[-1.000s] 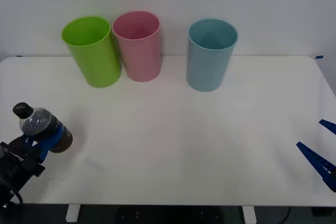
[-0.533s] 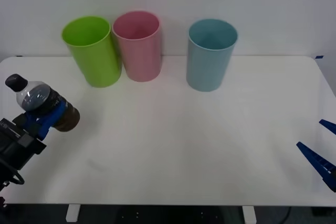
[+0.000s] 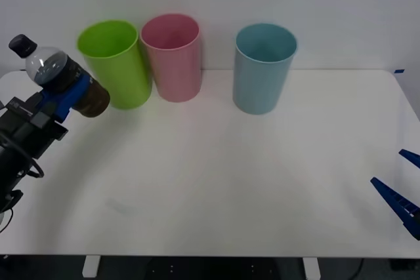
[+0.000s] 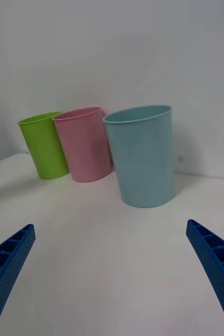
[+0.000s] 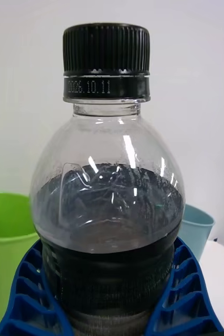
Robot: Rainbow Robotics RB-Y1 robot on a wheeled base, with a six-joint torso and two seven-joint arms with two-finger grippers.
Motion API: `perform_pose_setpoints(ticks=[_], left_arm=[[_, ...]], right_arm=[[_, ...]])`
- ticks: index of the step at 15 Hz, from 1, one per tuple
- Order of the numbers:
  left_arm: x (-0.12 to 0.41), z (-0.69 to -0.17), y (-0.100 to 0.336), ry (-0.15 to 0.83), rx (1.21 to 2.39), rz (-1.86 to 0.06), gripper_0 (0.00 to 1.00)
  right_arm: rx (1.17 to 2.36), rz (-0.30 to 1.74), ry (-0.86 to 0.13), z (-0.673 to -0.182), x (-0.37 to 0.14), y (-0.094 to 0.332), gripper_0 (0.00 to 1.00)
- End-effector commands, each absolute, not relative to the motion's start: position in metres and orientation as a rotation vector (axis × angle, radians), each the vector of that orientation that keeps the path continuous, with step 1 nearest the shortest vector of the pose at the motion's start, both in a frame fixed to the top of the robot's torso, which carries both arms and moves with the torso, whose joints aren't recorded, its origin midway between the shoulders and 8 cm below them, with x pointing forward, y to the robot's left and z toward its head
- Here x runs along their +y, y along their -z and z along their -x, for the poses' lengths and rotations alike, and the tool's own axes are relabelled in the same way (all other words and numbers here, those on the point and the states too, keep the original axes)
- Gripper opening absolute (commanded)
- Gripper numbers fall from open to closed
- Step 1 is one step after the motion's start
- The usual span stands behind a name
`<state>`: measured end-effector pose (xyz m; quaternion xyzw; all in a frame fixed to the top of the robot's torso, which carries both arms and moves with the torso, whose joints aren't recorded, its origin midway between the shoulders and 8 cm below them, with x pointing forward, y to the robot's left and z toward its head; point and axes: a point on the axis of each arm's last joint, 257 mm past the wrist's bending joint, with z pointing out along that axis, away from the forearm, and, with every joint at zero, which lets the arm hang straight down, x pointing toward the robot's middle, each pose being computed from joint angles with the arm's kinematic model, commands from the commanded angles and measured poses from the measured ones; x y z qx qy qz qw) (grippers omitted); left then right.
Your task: Grasp the object on the table and drop it into the matching bin: aluminum can to the light blue bin, PET bottle to the pink bin.
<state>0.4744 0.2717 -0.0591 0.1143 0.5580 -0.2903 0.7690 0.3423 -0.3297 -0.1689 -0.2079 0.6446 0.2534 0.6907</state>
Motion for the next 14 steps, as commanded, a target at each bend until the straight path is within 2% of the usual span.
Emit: perform_pose_setpoints(ticks=[1,5,14], left_arm=[[0.268,-0.492,0.035,0.66,1.199,-0.227,0.0],[0.259,-0.519,0.001,0.682,1.188,-0.188,0.0],[0.227,-0.602,-0.033,0.525,1.173,-0.109,0.0]], right_arm=[[1.441,0.465,-0.567,-0.342,-0.33,0.169,1.0],[1.441,0.465,-0.567,-0.342,-0.33,0.169,1.0],[1.441,0.465,-0.567,-0.342,-0.33,0.169,1.0]])
